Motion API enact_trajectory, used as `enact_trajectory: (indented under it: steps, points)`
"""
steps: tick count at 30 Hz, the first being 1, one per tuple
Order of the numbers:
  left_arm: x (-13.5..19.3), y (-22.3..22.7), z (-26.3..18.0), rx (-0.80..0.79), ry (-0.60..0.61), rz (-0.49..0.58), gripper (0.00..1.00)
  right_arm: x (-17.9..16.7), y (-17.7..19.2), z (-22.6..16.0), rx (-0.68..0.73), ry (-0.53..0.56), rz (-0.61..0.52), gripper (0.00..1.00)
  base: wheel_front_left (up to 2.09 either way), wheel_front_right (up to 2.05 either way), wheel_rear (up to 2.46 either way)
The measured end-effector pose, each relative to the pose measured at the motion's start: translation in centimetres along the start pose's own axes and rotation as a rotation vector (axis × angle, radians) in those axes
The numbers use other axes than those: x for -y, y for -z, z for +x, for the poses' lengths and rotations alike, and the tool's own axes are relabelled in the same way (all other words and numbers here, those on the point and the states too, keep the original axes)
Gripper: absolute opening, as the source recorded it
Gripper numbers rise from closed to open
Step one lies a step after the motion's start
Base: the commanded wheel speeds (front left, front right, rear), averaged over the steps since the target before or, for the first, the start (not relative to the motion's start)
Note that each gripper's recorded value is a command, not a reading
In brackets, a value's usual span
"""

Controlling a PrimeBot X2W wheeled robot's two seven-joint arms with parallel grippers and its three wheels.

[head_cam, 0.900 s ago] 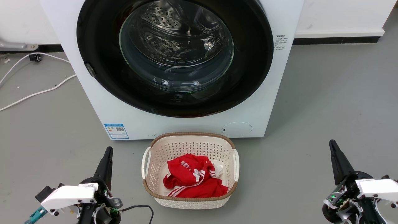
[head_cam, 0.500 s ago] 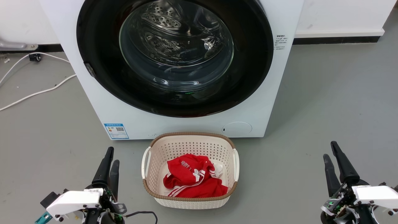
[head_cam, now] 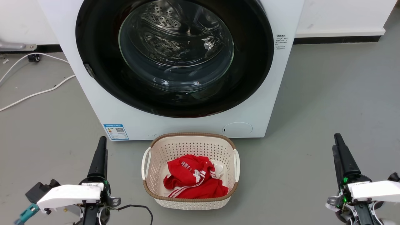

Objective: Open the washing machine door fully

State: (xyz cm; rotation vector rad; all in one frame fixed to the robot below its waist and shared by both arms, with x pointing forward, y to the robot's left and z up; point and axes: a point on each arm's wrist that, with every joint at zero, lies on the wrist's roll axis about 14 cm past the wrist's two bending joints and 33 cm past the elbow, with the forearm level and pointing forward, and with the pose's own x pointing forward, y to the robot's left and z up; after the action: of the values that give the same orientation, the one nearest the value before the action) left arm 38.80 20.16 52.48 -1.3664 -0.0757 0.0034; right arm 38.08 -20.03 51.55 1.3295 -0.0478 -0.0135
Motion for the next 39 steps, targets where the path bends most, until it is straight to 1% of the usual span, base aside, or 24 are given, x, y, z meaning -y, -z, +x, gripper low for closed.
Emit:
enact_trajectory:
  steps: [4,7,8,15,25,39]
  points:
    - [0.7,-0.6,0.1,0.021,0.021,0.097,1.0,-1.1,0.2,0.1,-0.004,-0.035,-0.124,1.0,0.0,0.0,0.0]
    - [1.4,-0.7,0.2,0.028,0.041,0.166,1.0,-1.7,0.3,0.1,-0.002,-0.054,-0.196,1.0,0.0,0.0,0.0]
    - [2.0,-0.7,0.2,0.034,0.061,0.236,1.0,-2.1,0.3,0.0,0.0,-0.068,-0.268,1.0,0.0,0.0,0.0]
    - [2.9,-0.1,0.2,0.029,0.085,0.385,1.0,-2.6,0.6,-0.2,0.005,-0.09,-0.439,1.0,0.0,0.0,0.0]
    - [3.2,0.8,-0.2,0.024,0.097,0.609,1.0,-3.0,1.0,-0.6,0.009,-0.116,-0.637,1.0,0.0,0.0,0.0]
    - [3.2,1.1,-0.4,0.036,0.1,0.833,1.0,-3.5,1.4,-0.9,0.01,-0.146,-0.873,1.0,0.0,0.0,0.0]
